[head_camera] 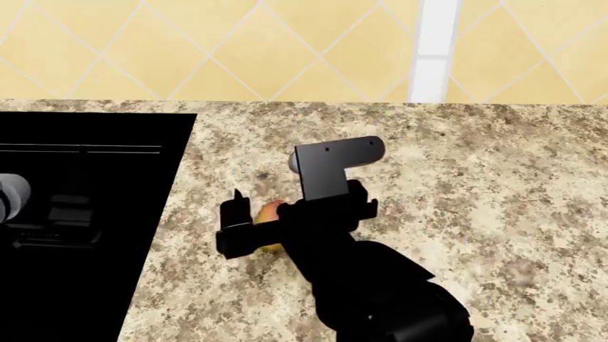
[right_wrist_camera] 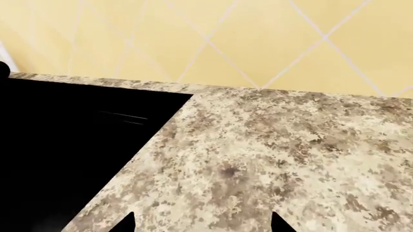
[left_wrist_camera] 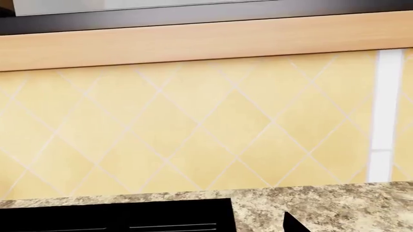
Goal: There is a mixed pile of frozen fruits and vegetables on the counter. Locate all the frozen vegetables and place the items in a bowl on the counter. Take all the frozen fruits and defrost them in a running sink.
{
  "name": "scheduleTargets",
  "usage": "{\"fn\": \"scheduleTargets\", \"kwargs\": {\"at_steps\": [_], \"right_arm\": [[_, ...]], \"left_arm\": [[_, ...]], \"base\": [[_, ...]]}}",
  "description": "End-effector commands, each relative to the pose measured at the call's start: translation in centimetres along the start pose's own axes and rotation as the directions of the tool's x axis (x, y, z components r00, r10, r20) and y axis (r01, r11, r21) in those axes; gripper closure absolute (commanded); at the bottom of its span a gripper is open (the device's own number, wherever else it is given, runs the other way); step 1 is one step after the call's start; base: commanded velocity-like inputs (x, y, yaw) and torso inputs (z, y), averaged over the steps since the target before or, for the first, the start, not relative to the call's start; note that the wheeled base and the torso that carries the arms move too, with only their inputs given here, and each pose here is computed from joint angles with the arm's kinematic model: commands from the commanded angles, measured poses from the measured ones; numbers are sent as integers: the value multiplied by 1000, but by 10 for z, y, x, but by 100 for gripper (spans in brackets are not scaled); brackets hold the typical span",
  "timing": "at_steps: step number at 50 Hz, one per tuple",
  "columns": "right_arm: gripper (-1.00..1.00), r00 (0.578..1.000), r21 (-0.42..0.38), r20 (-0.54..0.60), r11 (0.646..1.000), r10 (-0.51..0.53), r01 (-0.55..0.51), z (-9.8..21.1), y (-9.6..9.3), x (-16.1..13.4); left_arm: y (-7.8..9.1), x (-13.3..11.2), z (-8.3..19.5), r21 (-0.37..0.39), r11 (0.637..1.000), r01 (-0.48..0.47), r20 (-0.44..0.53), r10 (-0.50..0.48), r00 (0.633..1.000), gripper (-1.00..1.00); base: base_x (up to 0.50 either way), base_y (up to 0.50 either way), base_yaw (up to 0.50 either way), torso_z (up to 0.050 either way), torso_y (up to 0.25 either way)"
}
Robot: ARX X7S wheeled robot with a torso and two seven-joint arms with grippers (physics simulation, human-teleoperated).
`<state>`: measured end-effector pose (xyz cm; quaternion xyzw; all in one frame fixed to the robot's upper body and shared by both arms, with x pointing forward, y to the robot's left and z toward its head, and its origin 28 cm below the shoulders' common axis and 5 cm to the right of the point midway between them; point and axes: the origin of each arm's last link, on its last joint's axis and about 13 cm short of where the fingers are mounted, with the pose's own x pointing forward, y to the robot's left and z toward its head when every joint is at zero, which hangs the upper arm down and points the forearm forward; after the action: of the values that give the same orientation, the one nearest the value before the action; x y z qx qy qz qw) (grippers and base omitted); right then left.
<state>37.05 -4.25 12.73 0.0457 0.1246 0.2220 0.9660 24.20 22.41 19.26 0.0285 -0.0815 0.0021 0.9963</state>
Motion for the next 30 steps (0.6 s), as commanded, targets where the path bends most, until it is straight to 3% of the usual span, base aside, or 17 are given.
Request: {"fn": "scheduleTargets", "kwargs": {"at_steps": [1,19,20,30], "right_arm": [[-100,999,21,-29,1000,-13,14,-15,1,-7],[-100,999,11,-44,1000,-13,14,-29,3,-14],[100,999,-8,-30,1000,-26,26,-28,3,-16],[100,997,-64,50,996,-64,67,-7,6,-31]], "left_arm": [[-1,1,-1,2,1000,1,-1,-1,1000,-100],[-1,0,1,4,1000,2,2,-2,1000,-100],[-1,0,1,4,1000,2,3,-2,1000,-100],[-1,-1,0,5,1000,6,2,-6,1000,-100]], "base": [[0,0,0,0,0],[0,0,0,0,0],[0,0,0,0,0],[0,0,0,0,0]]}}
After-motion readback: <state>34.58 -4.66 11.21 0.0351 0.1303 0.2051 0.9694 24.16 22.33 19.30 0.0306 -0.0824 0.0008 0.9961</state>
